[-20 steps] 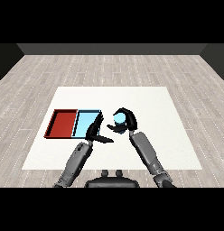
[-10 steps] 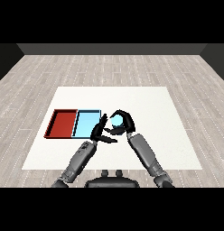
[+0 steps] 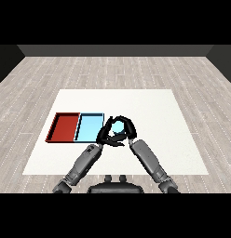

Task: Pick the blue can and put it in the blue box

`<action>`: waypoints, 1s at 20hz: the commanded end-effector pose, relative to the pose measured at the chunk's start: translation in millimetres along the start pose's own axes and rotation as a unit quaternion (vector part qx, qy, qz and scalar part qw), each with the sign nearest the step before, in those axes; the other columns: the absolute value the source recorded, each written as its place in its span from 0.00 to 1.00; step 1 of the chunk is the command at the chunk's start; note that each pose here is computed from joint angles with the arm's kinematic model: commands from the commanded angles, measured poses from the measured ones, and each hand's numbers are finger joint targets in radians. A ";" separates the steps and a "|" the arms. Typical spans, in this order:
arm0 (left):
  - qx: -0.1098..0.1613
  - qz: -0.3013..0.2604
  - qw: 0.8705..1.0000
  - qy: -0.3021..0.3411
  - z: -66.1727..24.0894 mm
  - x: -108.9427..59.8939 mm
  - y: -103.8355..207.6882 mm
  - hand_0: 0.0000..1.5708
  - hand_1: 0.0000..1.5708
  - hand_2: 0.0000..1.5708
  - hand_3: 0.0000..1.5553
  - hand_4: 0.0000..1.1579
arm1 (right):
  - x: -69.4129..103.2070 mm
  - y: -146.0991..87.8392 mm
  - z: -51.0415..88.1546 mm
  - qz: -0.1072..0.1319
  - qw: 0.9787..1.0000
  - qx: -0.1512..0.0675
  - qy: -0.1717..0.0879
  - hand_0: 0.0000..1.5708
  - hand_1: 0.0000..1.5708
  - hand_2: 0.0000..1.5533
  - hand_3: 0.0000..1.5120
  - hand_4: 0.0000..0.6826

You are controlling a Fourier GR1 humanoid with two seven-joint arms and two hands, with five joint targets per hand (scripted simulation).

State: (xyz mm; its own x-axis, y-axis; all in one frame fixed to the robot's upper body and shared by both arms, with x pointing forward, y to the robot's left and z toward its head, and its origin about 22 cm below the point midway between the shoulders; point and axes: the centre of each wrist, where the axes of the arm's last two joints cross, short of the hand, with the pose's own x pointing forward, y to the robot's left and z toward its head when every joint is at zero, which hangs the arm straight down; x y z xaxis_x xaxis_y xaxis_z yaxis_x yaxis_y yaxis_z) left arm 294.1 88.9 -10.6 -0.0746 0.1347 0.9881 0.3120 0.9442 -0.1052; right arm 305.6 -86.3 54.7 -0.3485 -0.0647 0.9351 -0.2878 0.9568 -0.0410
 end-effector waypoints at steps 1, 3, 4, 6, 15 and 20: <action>-0.002 0.001 1.000 0.005 6.3 4.5 2.4 0.00 0.00 0.00 0.00 0.00 | 2.5 7.7 -4.8 -0.012 1.000 0.001 0.005 0.94 0.94 0.94 0.94 0.89; 0.000 -0.010 1.000 0.001 10.9 16.6 -0.6 0.00 0.00 0.00 0.00 0.00 | 24.0 2.2 -10.8 -0.011 1.000 0.012 0.003 0.94 0.94 0.94 0.94 0.87; -0.016 -0.013 1.000 -0.010 -7.0 12.3 -16.9 0.00 0.00 0.00 0.00 0.00 | -2.3 15.8 -15.9 -0.012 1.000 0.013 0.001 0.94 0.94 0.94 0.94 0.86; -0.011 -0.004 1.000 0.000 2.2 -0.4 -5.1 0.00 0.00 0.00 0.00 0.00 | -1.3 14.2 11.9 -0.016 1.000 0.004 0.002 0.93 0.93 0.94 0.93 0.85; 0.000 -0.027 1.000 -0.003 -16.2 14.9 -15.9 0.00 0.00 0.00 0.00 0.00 | -1.4 29.5 -16.9 -0.009 1.000 0.024 -0.003 0.94 0.94 0.94 0.93 0.77; 0.025 -0.060 0.997 0.028 -21.0 5.1 -9.3 0.00 0.00 0.00 0.00 0.00 | 7.2 23.3 3.1 -0.031 0.999 0.026 0.005 0.95 0.95 0.94 0.93 0.83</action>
State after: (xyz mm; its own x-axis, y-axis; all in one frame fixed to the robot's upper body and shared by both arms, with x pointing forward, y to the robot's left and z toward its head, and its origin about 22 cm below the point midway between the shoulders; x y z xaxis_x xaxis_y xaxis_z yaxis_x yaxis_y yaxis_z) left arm 304.2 79.5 -3.7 -0.0799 0.0620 0.9949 0.2954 0.9547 -0.0358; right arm 303.7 -63.6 59.0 -0.3319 -0.0927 0.9387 -0.3420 0.9393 -0.0281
